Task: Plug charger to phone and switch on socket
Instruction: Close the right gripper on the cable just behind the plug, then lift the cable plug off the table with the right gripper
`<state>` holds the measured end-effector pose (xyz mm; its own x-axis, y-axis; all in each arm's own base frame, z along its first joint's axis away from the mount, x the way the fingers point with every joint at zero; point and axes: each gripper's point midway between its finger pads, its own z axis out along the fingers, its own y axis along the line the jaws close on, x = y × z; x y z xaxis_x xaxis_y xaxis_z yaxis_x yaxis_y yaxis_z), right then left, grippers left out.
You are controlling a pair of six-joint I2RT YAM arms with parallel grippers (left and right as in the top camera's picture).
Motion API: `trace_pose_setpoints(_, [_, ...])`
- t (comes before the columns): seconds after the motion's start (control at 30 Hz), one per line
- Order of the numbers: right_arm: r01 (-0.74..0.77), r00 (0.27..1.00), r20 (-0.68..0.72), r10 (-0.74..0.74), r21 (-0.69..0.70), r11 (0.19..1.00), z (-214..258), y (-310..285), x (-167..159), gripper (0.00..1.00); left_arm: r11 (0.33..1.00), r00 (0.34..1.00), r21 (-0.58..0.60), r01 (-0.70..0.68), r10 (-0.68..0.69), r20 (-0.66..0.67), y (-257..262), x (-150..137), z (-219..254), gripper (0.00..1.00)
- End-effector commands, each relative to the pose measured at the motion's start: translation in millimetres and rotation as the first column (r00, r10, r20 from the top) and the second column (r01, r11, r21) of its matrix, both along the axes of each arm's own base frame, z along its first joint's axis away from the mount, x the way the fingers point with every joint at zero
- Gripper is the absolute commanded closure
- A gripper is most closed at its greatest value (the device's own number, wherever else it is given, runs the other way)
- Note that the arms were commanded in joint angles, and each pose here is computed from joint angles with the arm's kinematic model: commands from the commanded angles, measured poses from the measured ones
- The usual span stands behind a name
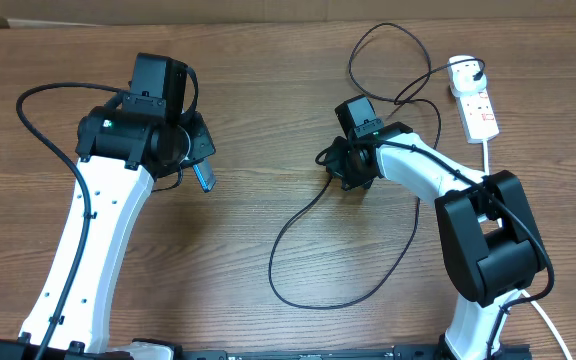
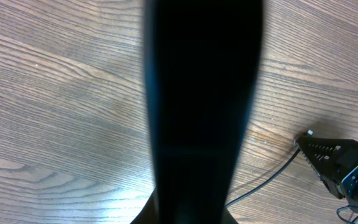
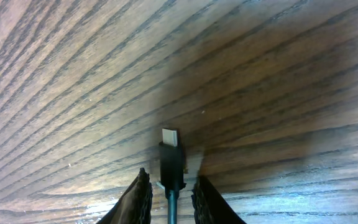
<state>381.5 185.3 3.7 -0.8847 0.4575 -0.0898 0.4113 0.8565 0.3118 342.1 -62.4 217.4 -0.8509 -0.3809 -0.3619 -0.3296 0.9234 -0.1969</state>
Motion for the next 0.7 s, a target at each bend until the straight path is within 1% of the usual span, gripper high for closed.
trace_pose_setpoints(0.0, [0.000,0.999,-0.033,-0.001,-0.015,1.000,-13,-2,-5,0.81,1.000,1.000,-0.014,-0.005,0.005,0.010,-2,2,2,0.96])
trace_pose_setpoints(0.2, [0.001,0.999,-0.049,-0.002,-0.021,1.000,-18,-3,-8,0.84,1.000,1.000,-0.014,-0.005,0.005,0.010,-2,2,2,0.96])
trace_pose_setpoints(0.23, [0.000,0.999,-0.049,-0.001,-0.022,1.000,-18,-3,-8,0.89,1.000,1.000,-0.014,-0.005,0.005,0.010,-2,2,2,0.96])
trace_pose_setpoints(0.33, [0.000,0.999,-0.053,-0.001,-0.023,1.000,-20,-3,-8,0.96,1.000,1.000,-0.014,-0.005,0.005,0.010,-2,2,2,0.96])
trace_pose_setpoints(0.5, [-0.001,0.998,-0.059,0.000,-0.022,1.000,-22,-3,-9,0.96,1.000,1.000,-0.014,-0.005,0.005,0.011,-2,2,2,0.96])
trace_pose_setpoints(0.67, [-0.032,0.997,-0.070,0.036,0.057,0.998,-18,12,-11,0.96,1.000,1.000,-0.014,-0.005,0.005,0.013,-2,2,3,0.96])
